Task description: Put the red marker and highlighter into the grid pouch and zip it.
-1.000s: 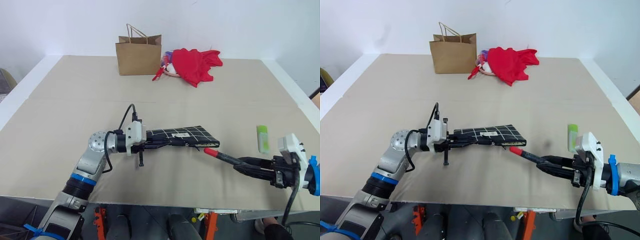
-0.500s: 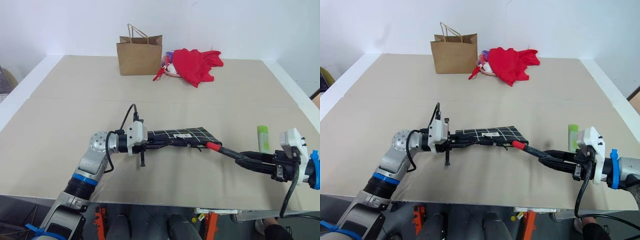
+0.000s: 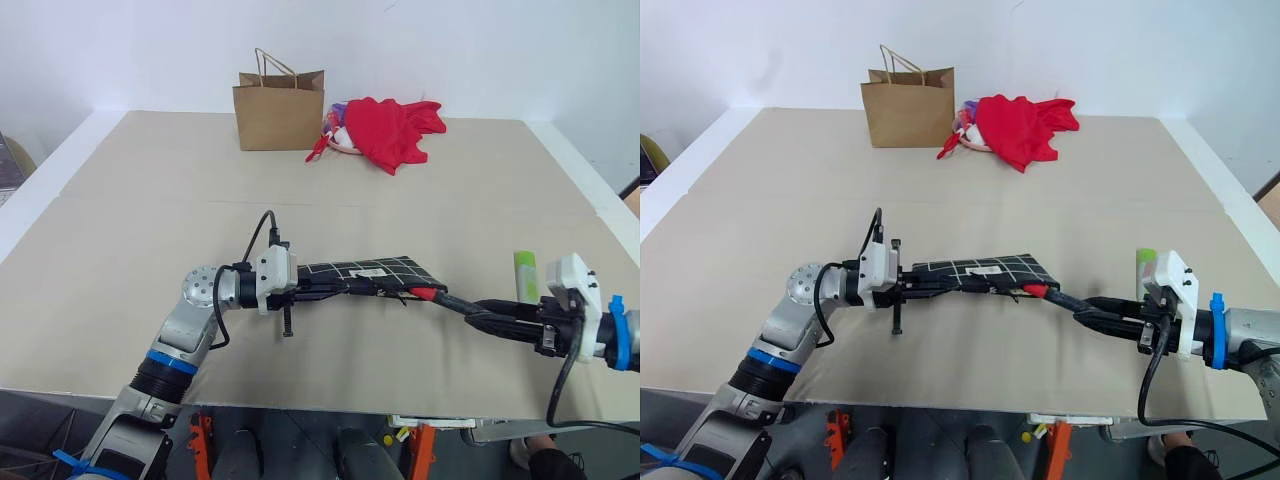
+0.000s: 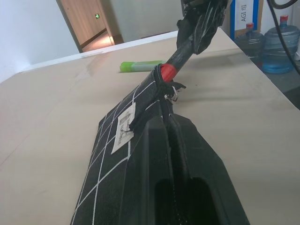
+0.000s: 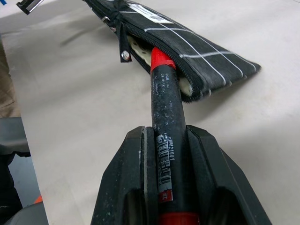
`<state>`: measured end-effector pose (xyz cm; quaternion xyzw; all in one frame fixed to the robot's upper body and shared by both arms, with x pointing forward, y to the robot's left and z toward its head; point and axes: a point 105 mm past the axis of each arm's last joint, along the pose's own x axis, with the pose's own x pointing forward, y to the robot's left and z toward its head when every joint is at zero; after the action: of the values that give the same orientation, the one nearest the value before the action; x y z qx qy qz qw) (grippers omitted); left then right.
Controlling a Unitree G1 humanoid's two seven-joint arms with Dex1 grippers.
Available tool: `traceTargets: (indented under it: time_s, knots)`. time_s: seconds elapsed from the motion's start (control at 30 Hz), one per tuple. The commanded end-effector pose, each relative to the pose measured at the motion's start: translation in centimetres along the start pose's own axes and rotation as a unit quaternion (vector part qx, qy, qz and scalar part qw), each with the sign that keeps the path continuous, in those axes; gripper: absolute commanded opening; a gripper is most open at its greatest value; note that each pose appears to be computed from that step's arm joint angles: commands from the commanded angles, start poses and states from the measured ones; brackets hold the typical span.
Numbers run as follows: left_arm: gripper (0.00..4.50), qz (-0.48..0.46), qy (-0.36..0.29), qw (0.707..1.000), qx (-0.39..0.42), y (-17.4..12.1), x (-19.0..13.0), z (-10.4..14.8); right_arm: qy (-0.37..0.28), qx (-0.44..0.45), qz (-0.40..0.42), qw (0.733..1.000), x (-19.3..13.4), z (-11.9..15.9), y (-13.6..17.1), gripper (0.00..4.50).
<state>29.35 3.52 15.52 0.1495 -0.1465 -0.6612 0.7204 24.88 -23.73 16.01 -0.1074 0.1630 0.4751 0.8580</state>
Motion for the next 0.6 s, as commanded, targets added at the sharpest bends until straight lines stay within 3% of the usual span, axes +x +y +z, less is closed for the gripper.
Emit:
traceTargets:
  time_s: [0.03,0.5,0.6]
  knots:
    - [0.00,-0.015,-0.018,1.000,0.019,-0.4,0.6,1.2,-0.015,-0.024,0.023,0.999,1.5,1.3,0.7,0.63]
    - [0.00,-0.022,-0.025,0.999,0.020,-0.7,1.2,1.3,-0.023,-0.034,0.071,0.997,5.1,2.5,1.5,0.63]
    - [0.00,-0.021,-0.025,0.999,0.019,-0.7,1.3,1.3,-0.032,-0.038,0.091,0.995,4.5,3.2,2.1,2.08]
